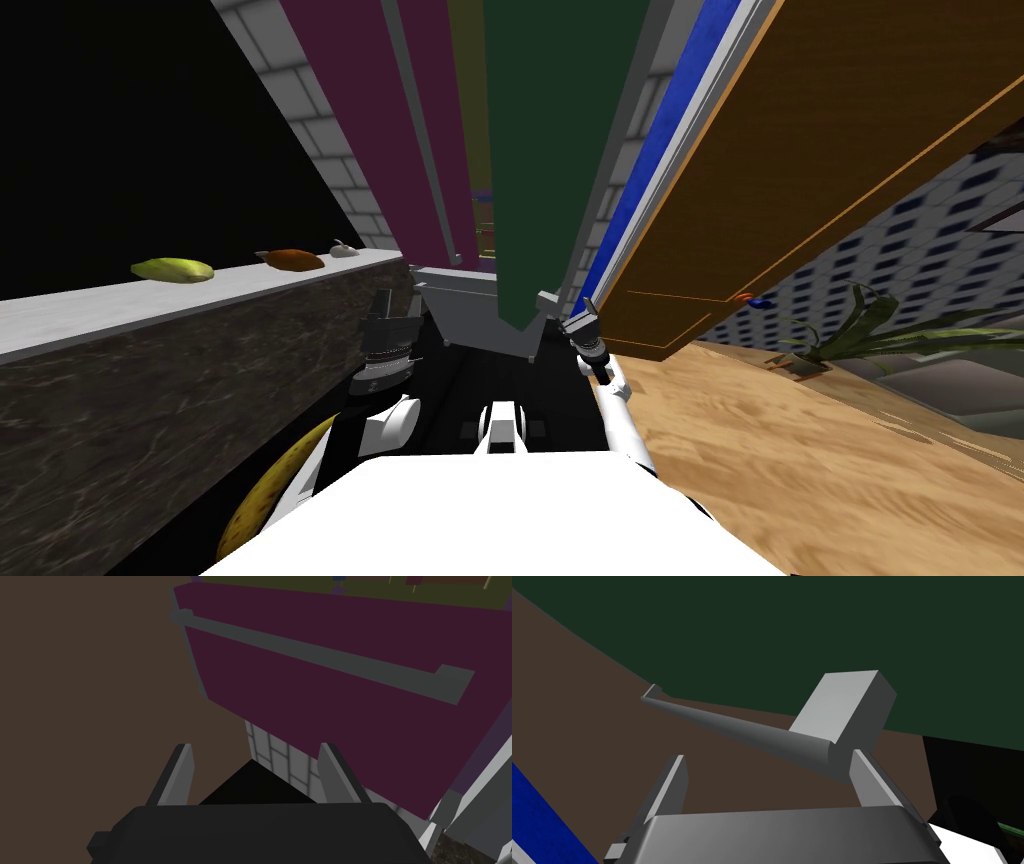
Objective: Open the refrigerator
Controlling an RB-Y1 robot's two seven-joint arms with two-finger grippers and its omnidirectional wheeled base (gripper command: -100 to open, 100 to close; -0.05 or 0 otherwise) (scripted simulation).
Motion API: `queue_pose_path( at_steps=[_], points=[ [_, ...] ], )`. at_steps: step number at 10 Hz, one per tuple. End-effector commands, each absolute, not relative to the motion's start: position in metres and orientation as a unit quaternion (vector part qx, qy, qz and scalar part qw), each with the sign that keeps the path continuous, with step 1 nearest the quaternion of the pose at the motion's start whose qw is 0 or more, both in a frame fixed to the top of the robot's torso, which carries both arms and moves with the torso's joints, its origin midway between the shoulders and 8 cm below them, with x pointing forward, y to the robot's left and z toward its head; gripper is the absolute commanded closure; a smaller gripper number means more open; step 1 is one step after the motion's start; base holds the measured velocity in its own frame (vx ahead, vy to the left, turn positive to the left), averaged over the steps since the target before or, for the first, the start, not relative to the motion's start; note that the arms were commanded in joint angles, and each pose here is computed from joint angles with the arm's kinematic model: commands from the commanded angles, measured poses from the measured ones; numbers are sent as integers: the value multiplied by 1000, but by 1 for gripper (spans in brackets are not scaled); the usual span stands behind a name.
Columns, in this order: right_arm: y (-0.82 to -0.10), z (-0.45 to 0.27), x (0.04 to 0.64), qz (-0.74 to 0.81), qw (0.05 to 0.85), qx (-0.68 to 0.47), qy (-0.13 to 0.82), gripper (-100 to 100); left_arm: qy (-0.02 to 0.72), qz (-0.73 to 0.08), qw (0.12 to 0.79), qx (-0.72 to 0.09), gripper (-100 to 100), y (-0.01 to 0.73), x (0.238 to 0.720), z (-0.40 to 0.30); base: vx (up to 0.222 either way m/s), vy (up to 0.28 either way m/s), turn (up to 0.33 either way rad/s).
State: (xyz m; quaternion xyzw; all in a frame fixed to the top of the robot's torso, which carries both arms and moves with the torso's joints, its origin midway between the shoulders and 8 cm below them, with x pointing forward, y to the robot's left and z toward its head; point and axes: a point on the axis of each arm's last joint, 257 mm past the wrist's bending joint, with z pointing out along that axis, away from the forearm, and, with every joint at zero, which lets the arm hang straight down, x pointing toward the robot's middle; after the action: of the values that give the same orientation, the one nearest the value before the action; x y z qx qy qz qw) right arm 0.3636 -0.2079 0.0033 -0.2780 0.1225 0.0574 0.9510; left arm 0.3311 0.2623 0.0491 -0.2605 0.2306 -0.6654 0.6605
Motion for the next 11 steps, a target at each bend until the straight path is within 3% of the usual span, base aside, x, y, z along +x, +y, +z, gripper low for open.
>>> queue_pose_path(
  at_steps=[1,11],
  points=[
    [-208,23,363,55,956,-272,99,-100,231,-665,660,-260,0,262,331,49,0,0,0],
    [-212,24,377,63,951,-276,122,-100,231,-665,660,-260,0,262,331,49,-17,4,-8]
  ],
)
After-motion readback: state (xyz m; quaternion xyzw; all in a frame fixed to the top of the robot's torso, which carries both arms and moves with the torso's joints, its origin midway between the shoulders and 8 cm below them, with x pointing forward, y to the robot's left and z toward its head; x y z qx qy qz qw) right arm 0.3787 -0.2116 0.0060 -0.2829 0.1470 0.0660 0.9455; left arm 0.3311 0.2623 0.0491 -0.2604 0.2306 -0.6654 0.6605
